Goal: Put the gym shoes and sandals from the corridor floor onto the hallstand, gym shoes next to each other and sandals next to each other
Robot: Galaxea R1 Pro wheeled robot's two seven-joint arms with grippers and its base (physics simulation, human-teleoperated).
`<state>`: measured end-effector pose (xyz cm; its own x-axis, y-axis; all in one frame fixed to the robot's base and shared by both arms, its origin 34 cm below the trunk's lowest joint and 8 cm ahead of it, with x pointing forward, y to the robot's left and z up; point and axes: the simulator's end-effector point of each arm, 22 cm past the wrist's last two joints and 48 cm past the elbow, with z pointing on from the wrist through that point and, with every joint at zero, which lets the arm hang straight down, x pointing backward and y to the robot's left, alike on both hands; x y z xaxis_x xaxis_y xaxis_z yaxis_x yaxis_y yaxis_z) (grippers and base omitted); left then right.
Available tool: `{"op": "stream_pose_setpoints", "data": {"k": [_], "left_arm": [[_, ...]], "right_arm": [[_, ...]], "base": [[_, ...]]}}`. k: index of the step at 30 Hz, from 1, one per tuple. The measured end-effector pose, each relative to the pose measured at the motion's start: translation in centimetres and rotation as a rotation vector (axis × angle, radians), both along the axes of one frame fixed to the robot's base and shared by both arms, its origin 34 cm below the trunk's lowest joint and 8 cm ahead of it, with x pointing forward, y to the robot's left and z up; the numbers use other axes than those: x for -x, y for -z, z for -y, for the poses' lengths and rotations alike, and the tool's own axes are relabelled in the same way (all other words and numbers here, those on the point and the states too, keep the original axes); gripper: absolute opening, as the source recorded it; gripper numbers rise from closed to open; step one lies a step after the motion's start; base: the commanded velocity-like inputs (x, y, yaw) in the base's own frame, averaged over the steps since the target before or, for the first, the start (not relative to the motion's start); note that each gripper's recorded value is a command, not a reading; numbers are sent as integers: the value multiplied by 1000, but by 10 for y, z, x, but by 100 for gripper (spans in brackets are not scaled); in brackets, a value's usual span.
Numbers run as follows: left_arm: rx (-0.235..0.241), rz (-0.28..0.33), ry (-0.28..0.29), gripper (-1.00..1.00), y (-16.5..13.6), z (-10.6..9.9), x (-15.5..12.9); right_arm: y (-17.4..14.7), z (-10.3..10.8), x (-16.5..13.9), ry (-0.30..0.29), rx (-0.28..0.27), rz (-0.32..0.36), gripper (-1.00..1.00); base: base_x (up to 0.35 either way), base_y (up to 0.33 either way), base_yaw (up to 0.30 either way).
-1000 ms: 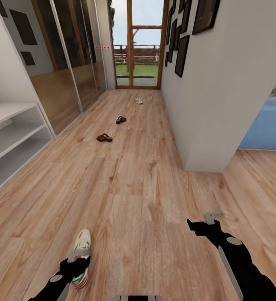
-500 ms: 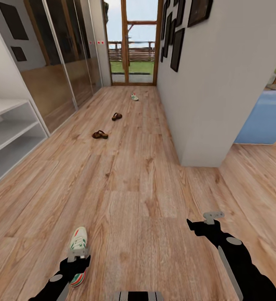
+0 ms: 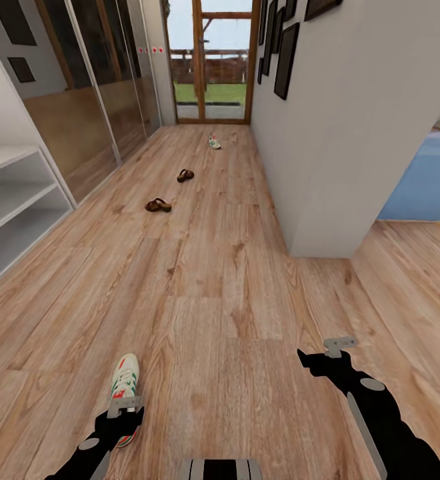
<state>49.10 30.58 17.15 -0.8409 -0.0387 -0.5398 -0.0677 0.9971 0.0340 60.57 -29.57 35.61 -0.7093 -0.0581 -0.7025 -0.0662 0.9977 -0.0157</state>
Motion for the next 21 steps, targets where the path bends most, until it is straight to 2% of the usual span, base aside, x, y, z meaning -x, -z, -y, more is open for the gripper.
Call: {"op": "stream_pose_setpoints", "data": {"k": [5,13,21], "left_arm": [[0,-1,0,100,1,0,1],[-1,-6,0,100,3,-1,2],[-2,-7,1,100,3,-1,3]], "right_arm": [[1,0,0,0,0,-2,100],[4,1,1,1,1,-7,100],[4,1,1,2,1,-7,100]], "base": [[0,0,22],[0,0,110],[0,0,21]]}}
